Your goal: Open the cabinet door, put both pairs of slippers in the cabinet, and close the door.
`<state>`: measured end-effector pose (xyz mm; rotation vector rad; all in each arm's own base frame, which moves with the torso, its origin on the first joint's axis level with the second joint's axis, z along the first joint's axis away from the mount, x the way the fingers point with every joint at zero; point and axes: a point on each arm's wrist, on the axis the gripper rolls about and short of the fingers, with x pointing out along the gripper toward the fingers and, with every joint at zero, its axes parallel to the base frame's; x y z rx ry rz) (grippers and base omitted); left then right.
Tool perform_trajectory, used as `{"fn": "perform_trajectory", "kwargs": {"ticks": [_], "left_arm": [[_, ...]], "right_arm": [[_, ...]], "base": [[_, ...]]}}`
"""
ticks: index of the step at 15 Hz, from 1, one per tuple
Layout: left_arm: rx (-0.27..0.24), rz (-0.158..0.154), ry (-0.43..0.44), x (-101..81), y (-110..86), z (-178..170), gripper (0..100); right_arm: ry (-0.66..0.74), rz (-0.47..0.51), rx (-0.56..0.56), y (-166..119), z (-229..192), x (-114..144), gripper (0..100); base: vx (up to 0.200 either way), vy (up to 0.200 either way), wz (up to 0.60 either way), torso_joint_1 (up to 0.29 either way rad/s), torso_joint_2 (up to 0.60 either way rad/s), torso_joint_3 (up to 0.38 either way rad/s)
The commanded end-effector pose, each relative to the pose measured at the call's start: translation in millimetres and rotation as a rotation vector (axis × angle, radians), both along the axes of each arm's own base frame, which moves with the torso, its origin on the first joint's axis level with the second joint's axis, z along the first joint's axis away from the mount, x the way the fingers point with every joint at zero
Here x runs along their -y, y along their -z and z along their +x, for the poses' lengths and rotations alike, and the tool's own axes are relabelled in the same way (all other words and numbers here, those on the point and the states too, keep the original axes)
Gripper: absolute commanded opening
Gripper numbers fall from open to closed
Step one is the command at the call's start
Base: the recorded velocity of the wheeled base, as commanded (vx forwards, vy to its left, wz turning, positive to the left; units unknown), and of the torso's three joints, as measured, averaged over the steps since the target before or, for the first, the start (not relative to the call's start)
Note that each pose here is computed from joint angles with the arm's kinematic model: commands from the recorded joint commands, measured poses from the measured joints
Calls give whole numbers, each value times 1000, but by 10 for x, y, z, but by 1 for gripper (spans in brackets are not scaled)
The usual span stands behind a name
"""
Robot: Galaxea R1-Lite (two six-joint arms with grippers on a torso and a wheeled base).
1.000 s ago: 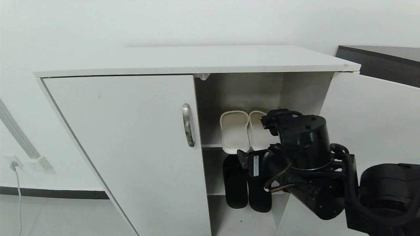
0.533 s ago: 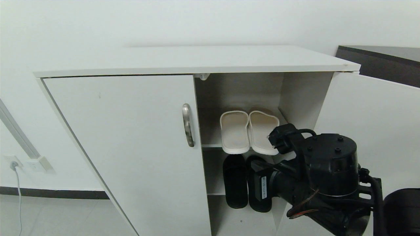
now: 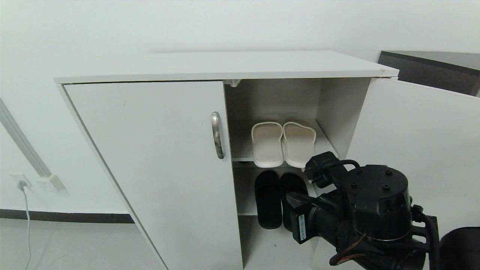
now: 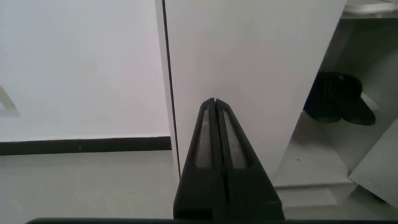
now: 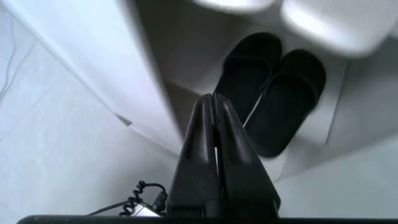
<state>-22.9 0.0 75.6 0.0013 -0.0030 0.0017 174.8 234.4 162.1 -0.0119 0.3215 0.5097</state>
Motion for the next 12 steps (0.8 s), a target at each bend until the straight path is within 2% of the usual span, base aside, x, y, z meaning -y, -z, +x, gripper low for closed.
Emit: {"fn": "perform_trajectory", "kwargs": {"ticks": [1, 4, 7, 12], "left_arm": [[-1, 0, 0, 0, 0, 1, 0], [-1, 0, 0, 0, 0, 1, 0], [-1, 22, 0, 0, 0, 1, 0], [-3, 16, 0, 0, 1, 1, 0]], "right_arm": [[0, -19, -13, 67, 13, -23, 0], [1, -30, -18, 95, 7, -13, 0], [-1, -31, -19, 99, 5, -18, 0], [0, -41, -28, 142, 16, -34, 0]], "base": [[-200, 0, 0, -2, 2, 7], [-200, 0, 0, 1, 2, 4], [-200, 0, 0, 1, 2, 5], [-200, 0, 0, 1, 2, 3]]}}
